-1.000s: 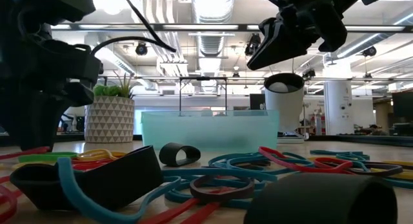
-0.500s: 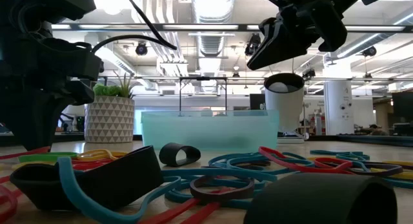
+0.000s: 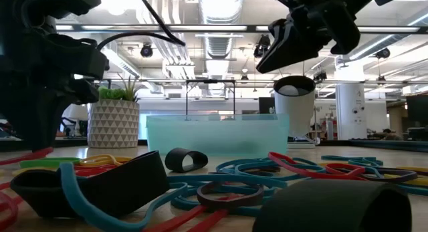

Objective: Pick and place rubber bands into bin
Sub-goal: Put the red rubber band into the green bin

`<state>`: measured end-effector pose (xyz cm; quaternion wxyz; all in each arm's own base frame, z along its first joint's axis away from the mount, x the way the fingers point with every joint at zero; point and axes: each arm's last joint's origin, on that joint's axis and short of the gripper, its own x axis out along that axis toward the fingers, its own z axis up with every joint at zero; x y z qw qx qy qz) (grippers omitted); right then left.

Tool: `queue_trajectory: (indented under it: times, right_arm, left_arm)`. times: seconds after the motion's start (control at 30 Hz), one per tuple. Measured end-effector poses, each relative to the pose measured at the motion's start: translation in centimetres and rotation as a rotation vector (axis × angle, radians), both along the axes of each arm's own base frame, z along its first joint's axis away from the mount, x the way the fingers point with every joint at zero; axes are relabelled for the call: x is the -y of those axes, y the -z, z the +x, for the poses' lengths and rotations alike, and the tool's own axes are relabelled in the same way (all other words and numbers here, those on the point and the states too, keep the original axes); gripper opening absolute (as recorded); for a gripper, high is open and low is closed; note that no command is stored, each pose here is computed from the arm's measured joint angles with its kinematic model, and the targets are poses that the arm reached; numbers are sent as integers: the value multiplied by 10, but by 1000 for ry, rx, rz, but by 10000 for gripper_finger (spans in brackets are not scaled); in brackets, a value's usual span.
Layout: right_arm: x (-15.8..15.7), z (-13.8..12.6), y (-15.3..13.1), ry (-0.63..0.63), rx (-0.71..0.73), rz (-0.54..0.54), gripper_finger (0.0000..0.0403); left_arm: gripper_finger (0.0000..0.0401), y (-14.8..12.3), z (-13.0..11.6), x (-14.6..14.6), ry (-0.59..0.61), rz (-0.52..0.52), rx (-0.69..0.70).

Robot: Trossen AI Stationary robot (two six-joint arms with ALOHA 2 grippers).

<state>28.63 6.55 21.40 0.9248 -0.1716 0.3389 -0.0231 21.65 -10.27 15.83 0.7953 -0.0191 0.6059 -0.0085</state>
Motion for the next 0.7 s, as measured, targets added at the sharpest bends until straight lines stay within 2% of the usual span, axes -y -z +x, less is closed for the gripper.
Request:
queue_trajectory:
  times: [0.2, 0.4, 0.53, 0.7]
  right_arm:
    - [0, 0, 1, 0, -3, -1, 56]
    - [0, -1, 2, 0, -4, -1, 56]
    - [1, -2, 4, 9, -10, 7, 56]
    - [1, -4, 7, 40, -29, 39, 57]
  left_arm:
    - [4, -16, 4, 1, -4, 11, 14]
    - [4, -46, 12, 1, 9, 78, 149]
    - [4, -72, 23, -1, 31, 214, 284]
    - [4, -105, 38, -9, 0, 509, 464]
